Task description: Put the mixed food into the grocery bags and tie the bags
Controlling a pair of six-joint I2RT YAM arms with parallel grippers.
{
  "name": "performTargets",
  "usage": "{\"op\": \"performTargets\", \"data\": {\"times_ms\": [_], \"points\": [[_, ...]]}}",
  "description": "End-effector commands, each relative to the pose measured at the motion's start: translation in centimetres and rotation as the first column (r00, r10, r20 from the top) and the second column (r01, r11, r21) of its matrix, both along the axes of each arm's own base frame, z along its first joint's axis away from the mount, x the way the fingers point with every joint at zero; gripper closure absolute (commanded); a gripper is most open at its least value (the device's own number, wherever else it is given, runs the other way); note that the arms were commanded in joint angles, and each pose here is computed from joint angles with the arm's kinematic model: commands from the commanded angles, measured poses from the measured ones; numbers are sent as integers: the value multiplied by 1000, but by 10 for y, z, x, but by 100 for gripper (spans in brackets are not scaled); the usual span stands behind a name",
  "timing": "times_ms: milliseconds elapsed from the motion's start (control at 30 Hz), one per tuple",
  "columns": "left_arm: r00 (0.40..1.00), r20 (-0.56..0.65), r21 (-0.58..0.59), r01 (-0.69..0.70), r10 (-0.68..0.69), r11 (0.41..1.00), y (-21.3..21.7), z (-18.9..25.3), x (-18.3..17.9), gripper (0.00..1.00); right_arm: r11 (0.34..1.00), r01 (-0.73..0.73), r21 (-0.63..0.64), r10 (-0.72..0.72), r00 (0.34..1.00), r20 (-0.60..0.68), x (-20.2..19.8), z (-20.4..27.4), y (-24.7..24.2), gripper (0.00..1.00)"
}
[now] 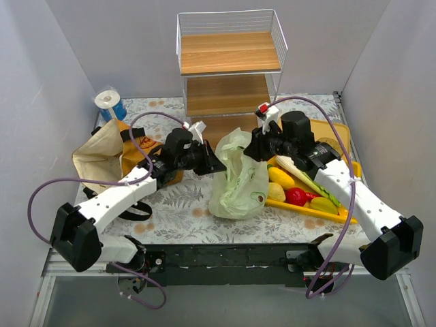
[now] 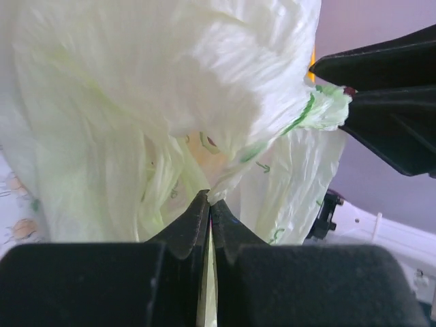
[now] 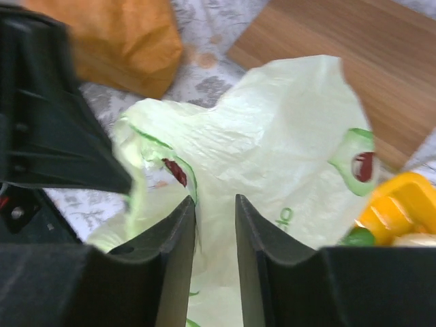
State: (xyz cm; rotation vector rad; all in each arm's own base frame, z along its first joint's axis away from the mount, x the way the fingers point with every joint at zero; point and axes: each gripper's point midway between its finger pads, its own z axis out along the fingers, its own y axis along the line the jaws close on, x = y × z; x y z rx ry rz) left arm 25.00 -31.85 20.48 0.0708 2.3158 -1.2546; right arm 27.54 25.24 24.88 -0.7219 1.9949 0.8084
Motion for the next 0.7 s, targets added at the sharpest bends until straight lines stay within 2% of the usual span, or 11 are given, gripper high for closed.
{"op": "performTargets", "data": {"times_ms": [0,33,133,200,233,267,467,600,667], "points": [[990,27,136,-142,139,981,46,22,9,100,970,216,-110,-212,976,53,25,19,-35,59],[991,25,184,-136,133,974,54,30,6,100,946,286,-151,-279,958,69,32,18,-47,56],[993,-32,283,-96,110,954,67,28,-4,100,916,343,-209,-330,939,97,43,24,-59,52],[995,-39,274,-78,92,959,66,51,-6,100,919,327,-221,-312,945,100,46,34,-56,51],[993,-95,285,-40,70,958,65,48,-15,100,929,301,-215,-288,953,93,46,38,-51,50],[993,-101,255,-39,66,966,61,63,-15,100,931,293,-220,-281,956,85,46,39,-48,50],[974,-226,135,5,26,991,46,89,-32,100,908,286,-307,-278,958,69,39,30,-43,43],[959,-270,151,-45,85,987,52,78,-19,100,936,247,-251,-239,969,62,15,35,-30,39],[955,-279,140,-67,104,988,53,76,-11,100,957,192,-217,-187,981,43,-7,33,-19,32]]}}
